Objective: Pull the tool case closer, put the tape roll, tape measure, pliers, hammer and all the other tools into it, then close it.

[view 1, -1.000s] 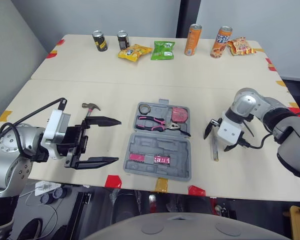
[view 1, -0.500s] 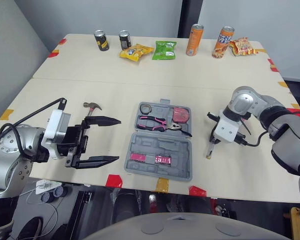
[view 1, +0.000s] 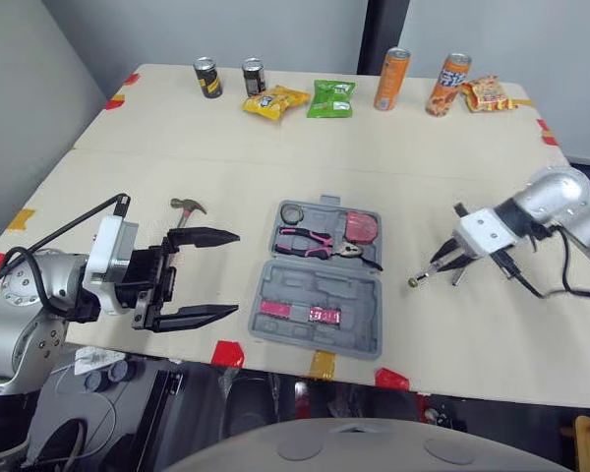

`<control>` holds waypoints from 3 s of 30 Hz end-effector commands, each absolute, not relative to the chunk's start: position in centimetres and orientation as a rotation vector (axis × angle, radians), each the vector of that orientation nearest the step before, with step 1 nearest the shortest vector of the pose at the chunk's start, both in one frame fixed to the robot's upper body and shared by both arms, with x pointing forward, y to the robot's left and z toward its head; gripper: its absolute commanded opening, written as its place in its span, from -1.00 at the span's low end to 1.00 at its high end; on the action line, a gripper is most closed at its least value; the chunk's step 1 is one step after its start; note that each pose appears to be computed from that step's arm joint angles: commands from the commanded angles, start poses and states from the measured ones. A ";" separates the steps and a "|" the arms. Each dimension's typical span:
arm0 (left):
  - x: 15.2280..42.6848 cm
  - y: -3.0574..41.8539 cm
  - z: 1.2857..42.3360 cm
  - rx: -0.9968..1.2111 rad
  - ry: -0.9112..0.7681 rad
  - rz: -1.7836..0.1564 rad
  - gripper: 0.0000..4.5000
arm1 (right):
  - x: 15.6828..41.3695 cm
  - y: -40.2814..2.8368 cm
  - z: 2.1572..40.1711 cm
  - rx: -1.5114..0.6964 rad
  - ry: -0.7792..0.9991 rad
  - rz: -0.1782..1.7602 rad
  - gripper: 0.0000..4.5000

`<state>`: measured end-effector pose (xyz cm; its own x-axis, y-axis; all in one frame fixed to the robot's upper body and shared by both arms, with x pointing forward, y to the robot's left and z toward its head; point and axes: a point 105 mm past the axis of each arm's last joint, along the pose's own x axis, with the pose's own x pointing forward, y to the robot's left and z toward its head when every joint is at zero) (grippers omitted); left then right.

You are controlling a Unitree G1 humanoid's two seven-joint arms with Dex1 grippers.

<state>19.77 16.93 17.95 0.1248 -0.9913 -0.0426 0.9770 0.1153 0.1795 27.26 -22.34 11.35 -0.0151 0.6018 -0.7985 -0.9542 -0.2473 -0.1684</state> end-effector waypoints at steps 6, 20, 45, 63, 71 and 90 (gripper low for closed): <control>19.6 16.2 18.8 0.169 -0.143 -1.485 1.00 | 24.9 -23.1 12.0 -0.557 0.660 1.108 -0.98; 19.5 16.0 19.2 0.164 -0.156 -1.503 1.00 | 22.5 -21.3 8.0 -0.018 0.702 0.414 -0.98; 20.0 16.5 19.3 0.169 -0.140 -1.519 1.00 | 24.7 -19.3 4.6 0.147 0.672 0.095 -0.76; 19.9 16.9 19.3 0.169 -0.124 -1.522 1.00 | 22.9 -18.8 4.9 -0.049 0.457 0.363 0.81; 20.1 17.0 19.4 0.174 -0.128 -1.521 1.00 | 23.8 -19.1 3.7 0.002 0.402 0.369 0.81; 20.2 17.5 19.3 0.193 -0.123 -1.510 1.00 | 24.2 -19.6 2.8 -0.036 0.350 0.333 -0.99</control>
